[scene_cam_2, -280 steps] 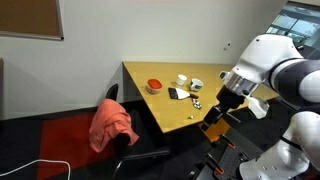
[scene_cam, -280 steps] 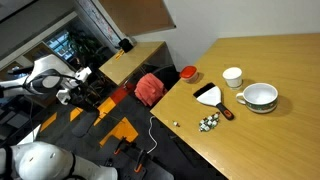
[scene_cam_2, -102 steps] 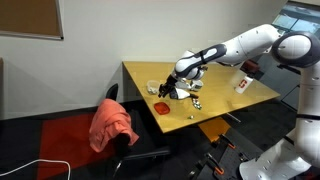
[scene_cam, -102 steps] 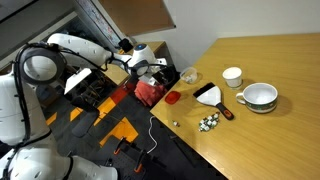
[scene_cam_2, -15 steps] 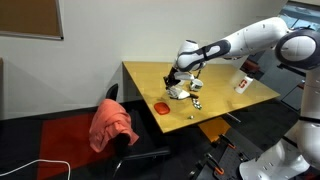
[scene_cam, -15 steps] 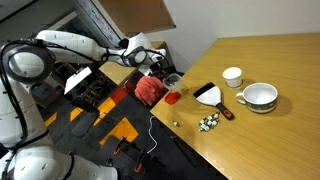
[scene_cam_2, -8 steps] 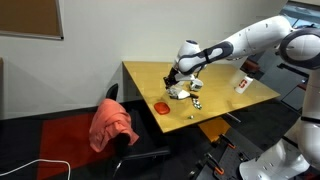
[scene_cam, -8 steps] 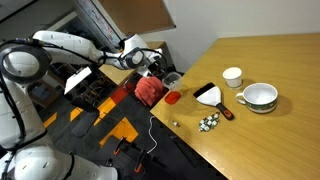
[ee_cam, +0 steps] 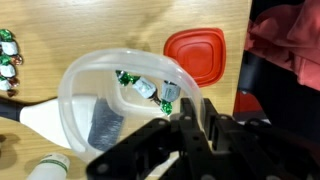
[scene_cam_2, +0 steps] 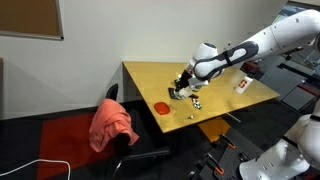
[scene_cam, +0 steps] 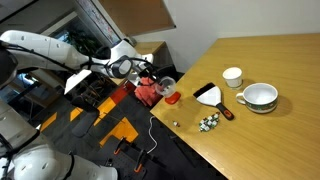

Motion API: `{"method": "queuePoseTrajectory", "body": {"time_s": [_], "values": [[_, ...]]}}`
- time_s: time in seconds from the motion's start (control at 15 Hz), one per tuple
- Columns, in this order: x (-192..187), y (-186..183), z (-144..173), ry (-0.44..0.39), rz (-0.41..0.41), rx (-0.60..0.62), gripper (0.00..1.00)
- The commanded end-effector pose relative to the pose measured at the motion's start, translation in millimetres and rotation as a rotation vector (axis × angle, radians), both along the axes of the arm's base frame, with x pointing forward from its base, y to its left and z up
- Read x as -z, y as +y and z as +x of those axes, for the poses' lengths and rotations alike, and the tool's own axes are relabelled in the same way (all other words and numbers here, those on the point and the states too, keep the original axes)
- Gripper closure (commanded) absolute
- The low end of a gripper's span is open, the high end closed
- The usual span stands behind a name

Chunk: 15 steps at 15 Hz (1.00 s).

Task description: Take the orange lid from the clear bowl and put it on the table then pour out the contents from bowl onto the table then put the bowl on the table and put the lid on the bowl

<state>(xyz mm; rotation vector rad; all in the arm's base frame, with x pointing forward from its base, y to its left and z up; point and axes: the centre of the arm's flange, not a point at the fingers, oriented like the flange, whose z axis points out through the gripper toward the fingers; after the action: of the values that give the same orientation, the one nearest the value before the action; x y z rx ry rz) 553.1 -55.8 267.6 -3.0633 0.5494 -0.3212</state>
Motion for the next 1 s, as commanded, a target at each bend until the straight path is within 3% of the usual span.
{"method": "queuePoseTrajectory", "body": {"time_s": [0.0,0.53,0.93], "values": [[-2.5,-31.8,-39.1,-0.078,0.068,0.02,0.96],[25.7,-72.2,-35.6,-0.155,0.328,0.002,0.96],[45.2,-114.6,-34.1,-0.165,0.544,-0.035,0.96]]}}
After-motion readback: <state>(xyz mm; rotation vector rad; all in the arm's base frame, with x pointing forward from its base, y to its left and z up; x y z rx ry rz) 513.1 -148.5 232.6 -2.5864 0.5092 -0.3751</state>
